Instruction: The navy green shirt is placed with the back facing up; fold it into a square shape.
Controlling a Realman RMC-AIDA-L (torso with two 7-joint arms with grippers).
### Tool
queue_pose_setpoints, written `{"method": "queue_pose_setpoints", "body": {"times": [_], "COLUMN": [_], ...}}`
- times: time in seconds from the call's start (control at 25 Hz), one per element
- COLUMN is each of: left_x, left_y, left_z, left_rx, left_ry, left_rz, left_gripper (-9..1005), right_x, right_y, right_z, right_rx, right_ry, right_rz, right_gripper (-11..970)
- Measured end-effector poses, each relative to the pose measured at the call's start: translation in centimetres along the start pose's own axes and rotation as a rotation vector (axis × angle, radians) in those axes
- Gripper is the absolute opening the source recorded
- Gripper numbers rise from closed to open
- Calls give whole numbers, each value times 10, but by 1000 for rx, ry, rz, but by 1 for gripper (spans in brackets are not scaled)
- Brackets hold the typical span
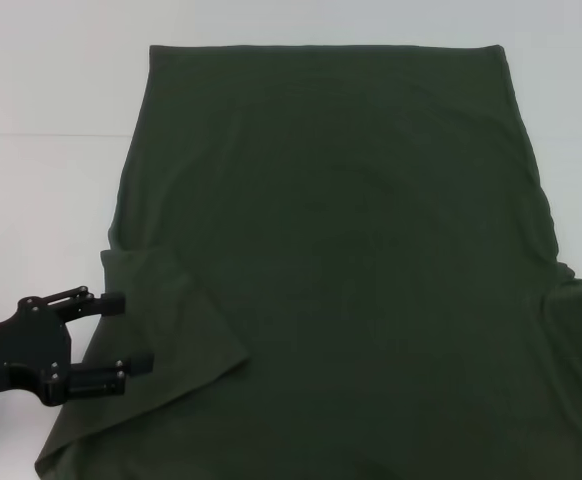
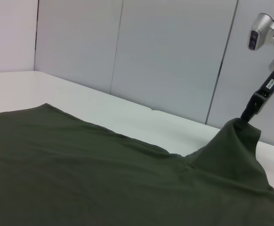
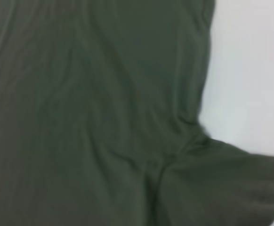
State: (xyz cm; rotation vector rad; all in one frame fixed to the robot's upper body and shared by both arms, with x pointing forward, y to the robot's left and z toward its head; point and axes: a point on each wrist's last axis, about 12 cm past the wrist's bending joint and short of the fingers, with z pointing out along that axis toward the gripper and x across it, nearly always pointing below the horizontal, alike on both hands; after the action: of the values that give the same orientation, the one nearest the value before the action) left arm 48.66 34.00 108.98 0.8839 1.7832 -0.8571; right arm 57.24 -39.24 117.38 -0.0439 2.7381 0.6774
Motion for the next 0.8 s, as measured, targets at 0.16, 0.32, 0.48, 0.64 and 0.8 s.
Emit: {"method": "queue_pose_setpoints", "body": {"times": [0.16,0.32,0.48,0.64,0.8], "left_x": [0,0,0,1,1], "left_y": [0,0,0,-1,-1], "left_z": [0,0,0,-1,-1], "left_rx": [0,1,1,0,-1], "left_ry": [0,1,2,2,2], "left_rz": [0,0,-2,-5,-5], "left_gripper": [866,866,866,867,867], "right_x": [-13,-30,-44,-51,-54], "right_y": [17,47,78,101,116], "right_z": [6,19,35,53,65], "right_rx": [-6,-10,6,39,37], "right_ry": [30,73,124,172,194], "right_rz": [-64,-159,-263,-328,-358], "right_gripper": [19,19,19,20,26]}}
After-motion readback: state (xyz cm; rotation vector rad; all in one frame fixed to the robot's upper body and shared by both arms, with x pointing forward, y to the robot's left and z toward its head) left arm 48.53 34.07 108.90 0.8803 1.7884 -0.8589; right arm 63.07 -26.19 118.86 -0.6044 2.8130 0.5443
